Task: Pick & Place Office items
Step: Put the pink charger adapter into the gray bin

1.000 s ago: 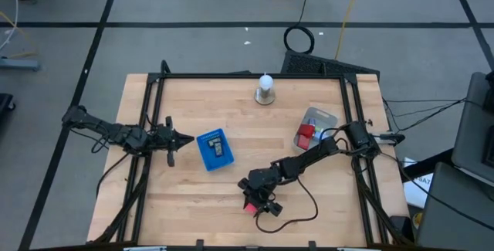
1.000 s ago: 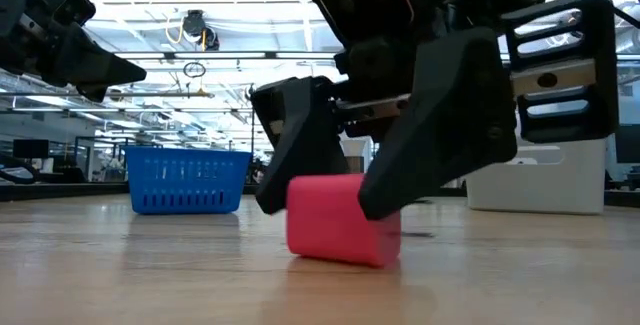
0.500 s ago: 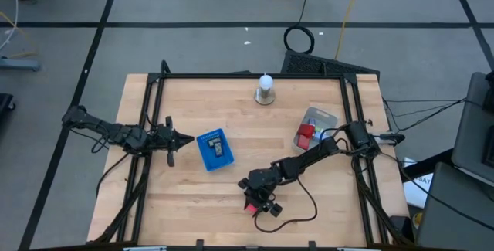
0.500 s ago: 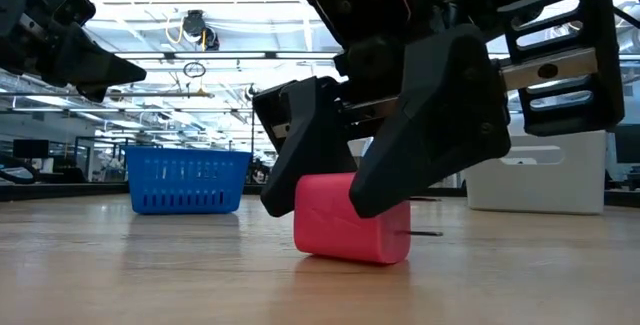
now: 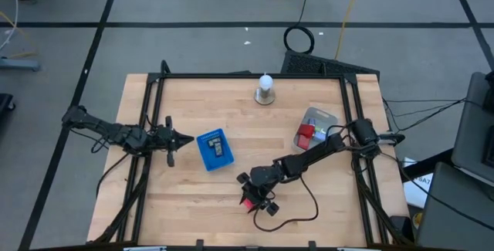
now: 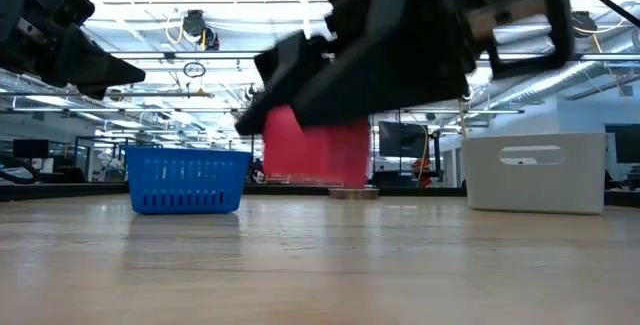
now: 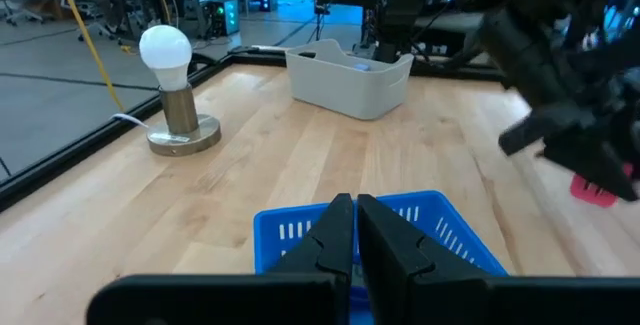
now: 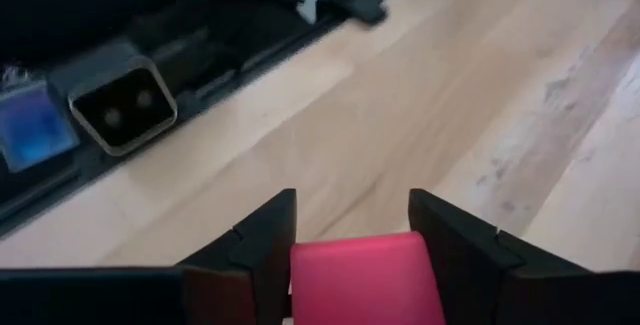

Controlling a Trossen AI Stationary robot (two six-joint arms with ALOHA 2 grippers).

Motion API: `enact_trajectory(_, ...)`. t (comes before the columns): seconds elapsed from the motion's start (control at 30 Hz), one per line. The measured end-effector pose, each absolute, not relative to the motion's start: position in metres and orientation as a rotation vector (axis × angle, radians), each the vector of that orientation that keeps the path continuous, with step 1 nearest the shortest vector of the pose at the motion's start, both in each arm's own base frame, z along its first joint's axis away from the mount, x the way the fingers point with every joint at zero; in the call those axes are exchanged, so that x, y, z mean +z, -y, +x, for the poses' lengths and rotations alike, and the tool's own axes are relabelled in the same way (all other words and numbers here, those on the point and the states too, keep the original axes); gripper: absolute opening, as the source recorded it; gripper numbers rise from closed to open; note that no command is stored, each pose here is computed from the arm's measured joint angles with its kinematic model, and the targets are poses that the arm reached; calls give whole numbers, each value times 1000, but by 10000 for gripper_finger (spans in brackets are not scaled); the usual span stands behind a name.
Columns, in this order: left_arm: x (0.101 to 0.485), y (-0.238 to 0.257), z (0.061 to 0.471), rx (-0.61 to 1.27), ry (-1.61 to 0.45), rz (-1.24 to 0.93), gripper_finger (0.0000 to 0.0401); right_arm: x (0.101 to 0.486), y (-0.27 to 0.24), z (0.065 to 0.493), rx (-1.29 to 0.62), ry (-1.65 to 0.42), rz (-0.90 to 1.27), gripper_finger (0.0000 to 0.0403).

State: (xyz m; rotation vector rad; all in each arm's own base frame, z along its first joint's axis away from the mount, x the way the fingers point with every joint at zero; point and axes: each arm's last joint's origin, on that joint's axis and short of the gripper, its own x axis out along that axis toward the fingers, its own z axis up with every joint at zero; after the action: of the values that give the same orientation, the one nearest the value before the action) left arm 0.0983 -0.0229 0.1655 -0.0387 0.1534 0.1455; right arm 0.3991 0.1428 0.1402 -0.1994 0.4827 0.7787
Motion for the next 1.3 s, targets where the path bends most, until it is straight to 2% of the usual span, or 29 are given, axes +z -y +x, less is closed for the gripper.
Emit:
enact_trajectory(0.37, 193, 20, 90, 153, -204, -52, 21, 184, -139, 391, 766, -410, -217, 172)
enact_trajectory(0.97, 191, 20, 90, 153, -224, -89, 21, 289, -111, 335, 368, -403, -327, 170)
enact_trajectory(1.3, 191, 20, 90, 153, -222, -95, 21, 314, -92, 279, 116, -321, -307, 169)
